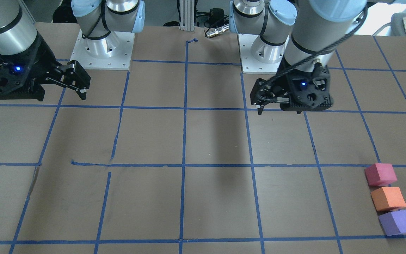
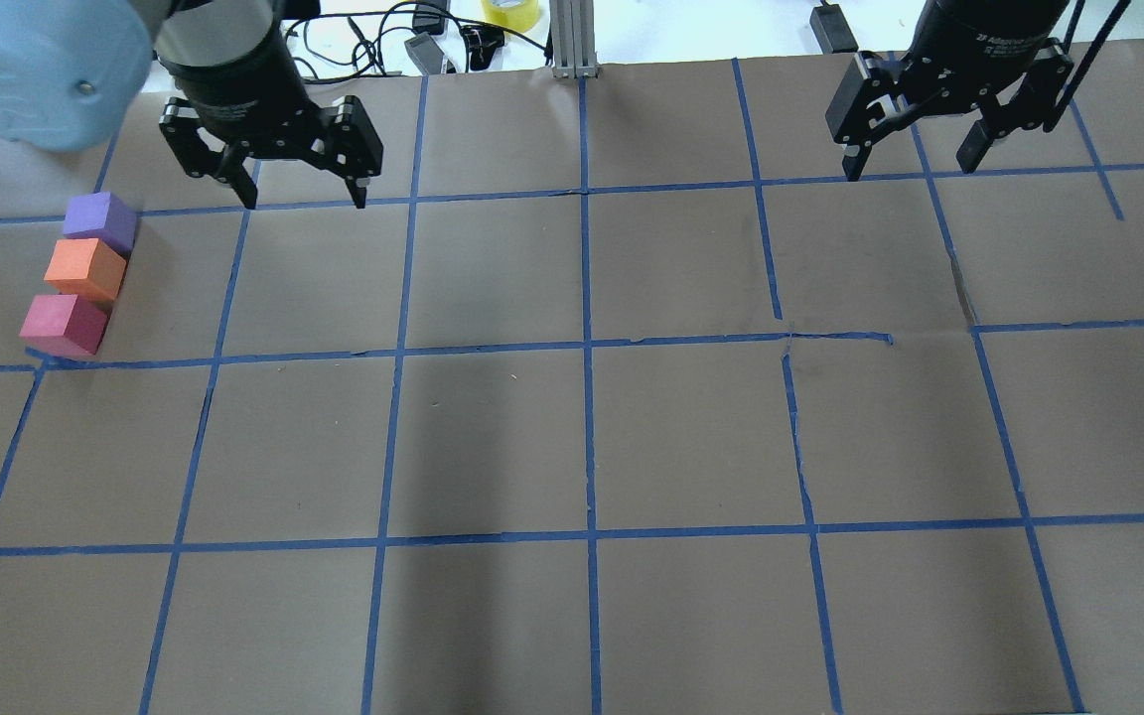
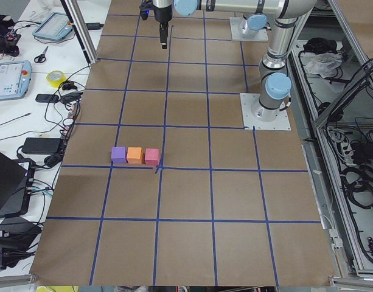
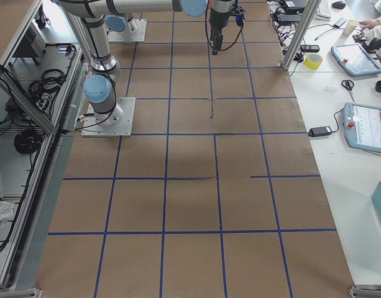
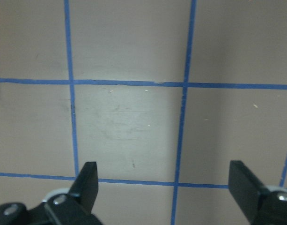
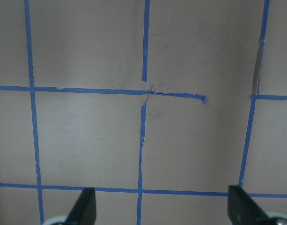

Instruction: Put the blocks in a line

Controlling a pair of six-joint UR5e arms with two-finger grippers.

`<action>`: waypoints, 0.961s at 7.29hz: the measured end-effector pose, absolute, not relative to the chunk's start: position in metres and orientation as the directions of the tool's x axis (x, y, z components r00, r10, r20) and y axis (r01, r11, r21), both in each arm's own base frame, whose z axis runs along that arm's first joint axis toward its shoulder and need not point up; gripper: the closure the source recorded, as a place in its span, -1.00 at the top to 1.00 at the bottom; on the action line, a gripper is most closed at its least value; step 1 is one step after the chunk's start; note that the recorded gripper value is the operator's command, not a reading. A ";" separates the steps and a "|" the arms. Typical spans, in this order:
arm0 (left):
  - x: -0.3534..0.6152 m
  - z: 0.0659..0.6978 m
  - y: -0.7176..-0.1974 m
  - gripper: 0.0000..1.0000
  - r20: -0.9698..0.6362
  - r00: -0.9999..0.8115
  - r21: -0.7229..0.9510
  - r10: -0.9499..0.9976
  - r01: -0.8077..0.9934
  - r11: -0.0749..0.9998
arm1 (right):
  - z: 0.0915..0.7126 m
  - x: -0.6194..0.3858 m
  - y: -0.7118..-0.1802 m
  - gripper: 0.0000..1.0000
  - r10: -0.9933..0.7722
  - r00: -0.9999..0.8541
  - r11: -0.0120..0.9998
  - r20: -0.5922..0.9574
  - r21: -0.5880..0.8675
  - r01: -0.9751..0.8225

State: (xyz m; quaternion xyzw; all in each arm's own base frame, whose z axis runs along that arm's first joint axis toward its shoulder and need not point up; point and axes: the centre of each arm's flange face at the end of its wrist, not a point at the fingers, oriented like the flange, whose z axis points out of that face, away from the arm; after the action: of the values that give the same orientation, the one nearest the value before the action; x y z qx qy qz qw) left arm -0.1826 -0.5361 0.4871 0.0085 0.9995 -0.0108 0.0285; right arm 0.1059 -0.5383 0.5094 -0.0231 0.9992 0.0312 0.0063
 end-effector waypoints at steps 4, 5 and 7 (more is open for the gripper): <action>-0.185 0.517 -0.496 1.00 0.008 -0.997 -0.048 0.077 0.076 0.996 | 0.509 0.106 -0.539 1.00 -0.047 -0.999 0.997 -0.014 0.063 -0.047; -0.162 0.523 -0.492 1.00 0.017 -0.998 -0.037 0.054 0.054 0.998 | 0.509 0.106 -0.539 1.00 -0.047 -0.999 0.997 -0.015 0.063 -0.048; -0.147 0.531 -0.482 1.00 0.027 -0.999 -0.034 0.020 0.019 0.999 | 0.509 0.106 -0.539 1.00 -0.047 -0.999 0.997 -0.016 0.061 -0.048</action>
State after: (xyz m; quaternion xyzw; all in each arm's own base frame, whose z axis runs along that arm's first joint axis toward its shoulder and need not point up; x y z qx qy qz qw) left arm -0.1465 -0.4818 0.5310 0.0098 0.9997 -0.0170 -0.0139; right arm 0.1057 -0.5390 0.5093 -0.0239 0.9992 0.0309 0.0071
